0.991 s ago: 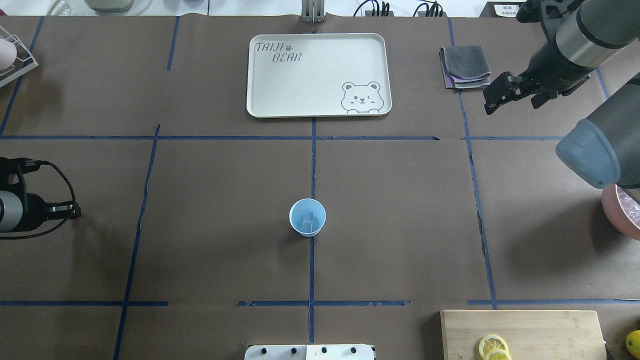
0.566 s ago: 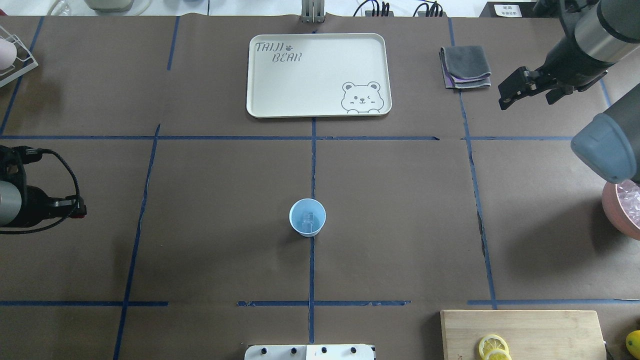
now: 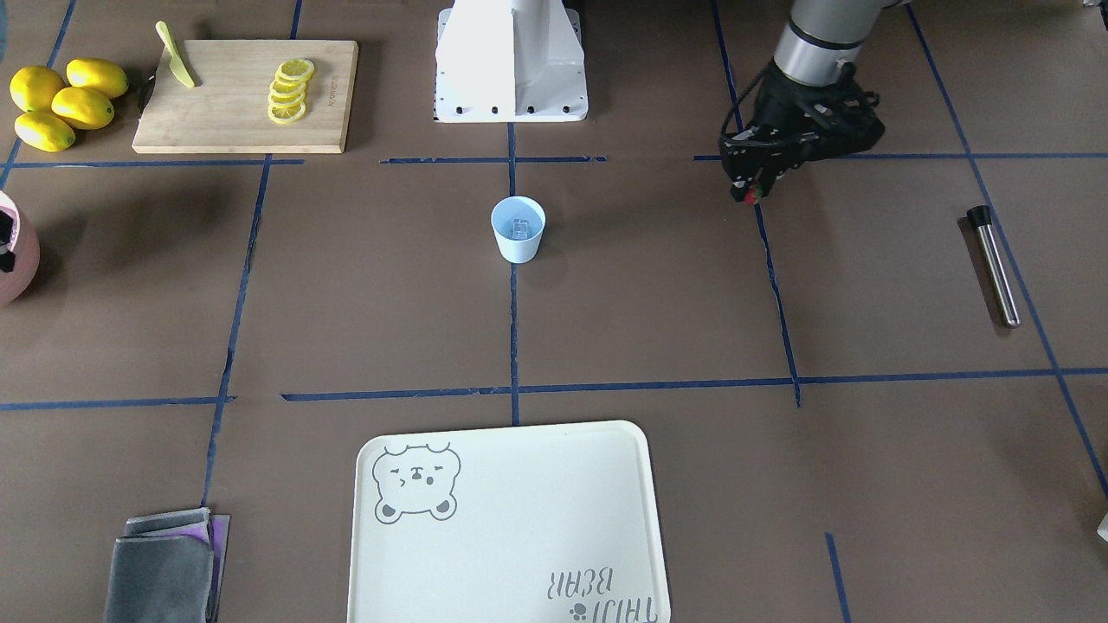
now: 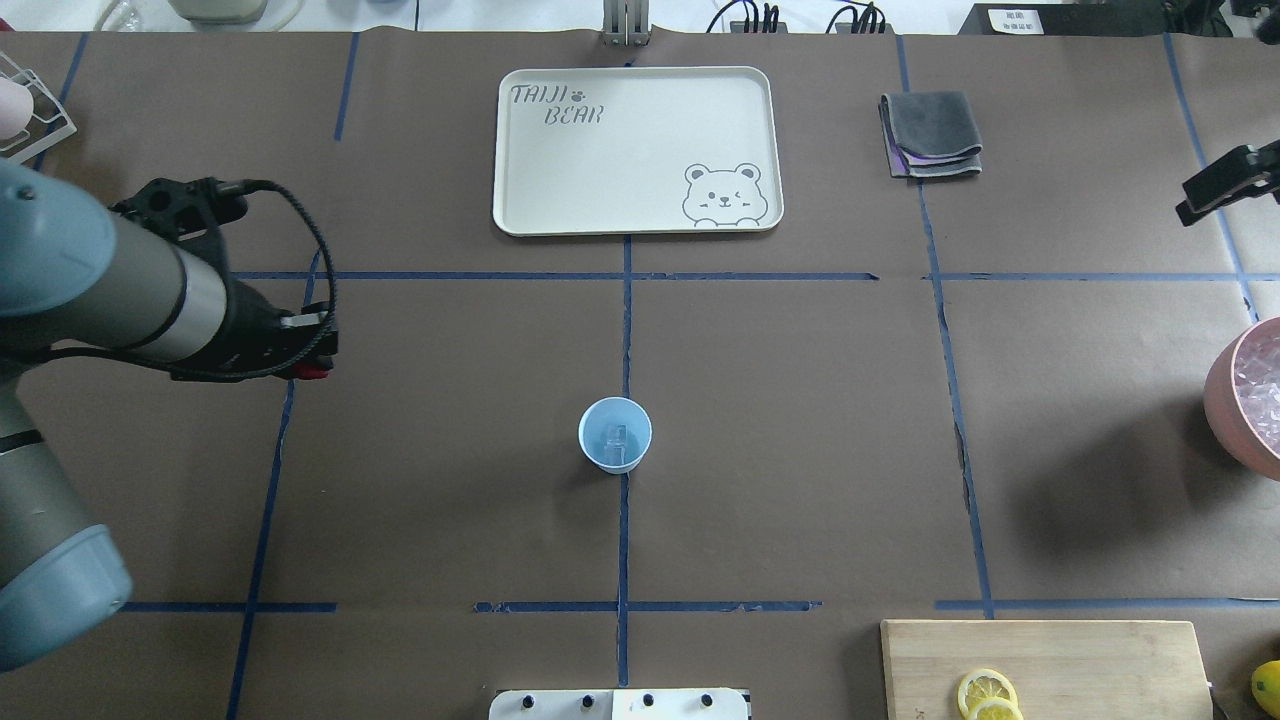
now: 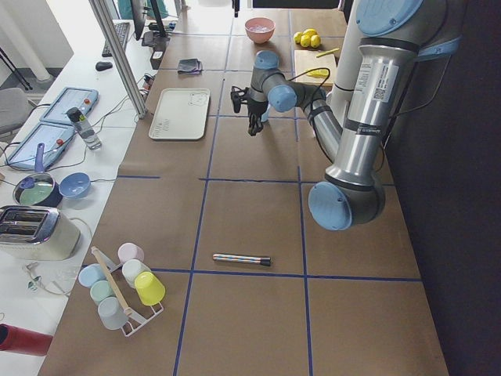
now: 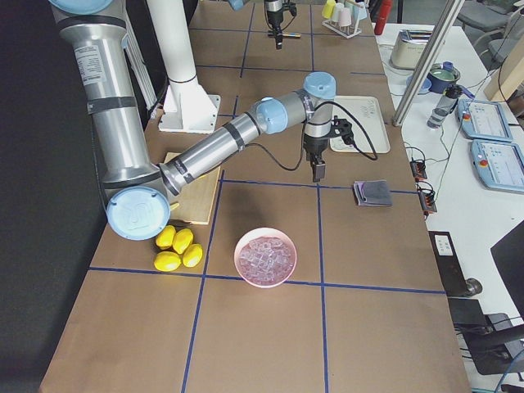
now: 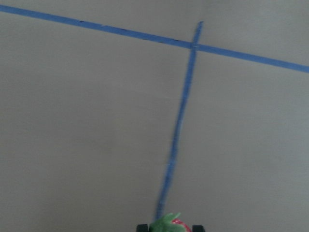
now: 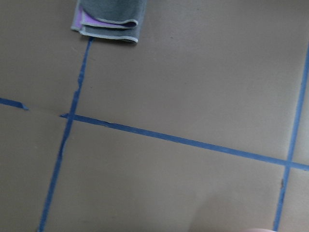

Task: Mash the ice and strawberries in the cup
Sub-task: 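Carry the strawberry with the left gripper over the blue cup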

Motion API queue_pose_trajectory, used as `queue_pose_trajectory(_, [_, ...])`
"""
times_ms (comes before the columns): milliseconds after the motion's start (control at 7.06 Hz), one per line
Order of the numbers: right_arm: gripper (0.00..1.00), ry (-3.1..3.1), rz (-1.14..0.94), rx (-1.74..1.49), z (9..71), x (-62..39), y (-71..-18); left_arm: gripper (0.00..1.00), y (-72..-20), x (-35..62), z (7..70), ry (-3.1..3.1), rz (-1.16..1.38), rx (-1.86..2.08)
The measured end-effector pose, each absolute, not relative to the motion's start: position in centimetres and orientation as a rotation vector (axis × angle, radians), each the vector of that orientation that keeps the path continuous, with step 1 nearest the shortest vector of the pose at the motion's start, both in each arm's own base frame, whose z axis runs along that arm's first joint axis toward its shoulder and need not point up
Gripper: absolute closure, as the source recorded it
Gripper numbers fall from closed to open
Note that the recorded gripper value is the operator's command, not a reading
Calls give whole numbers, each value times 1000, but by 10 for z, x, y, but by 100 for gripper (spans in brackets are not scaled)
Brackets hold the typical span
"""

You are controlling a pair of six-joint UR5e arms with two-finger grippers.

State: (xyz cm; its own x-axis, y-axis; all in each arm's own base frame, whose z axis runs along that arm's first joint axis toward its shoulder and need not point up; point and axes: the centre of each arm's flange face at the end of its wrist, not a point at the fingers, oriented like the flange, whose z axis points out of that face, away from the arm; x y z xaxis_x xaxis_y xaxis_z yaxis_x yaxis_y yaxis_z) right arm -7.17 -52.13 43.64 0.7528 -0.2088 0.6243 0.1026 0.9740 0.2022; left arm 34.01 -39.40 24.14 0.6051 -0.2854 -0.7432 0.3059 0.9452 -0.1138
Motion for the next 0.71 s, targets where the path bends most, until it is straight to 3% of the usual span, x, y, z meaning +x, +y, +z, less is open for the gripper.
queue_pose_trajectory(283, [0,-748,-180,164,521,-17,-509,100,-397,404,179,885,-405,-48])
queue_pose_trajectory(708, [0,-814,-164,173,600,24,-503,100,-413,486,152,953,-454,-92])
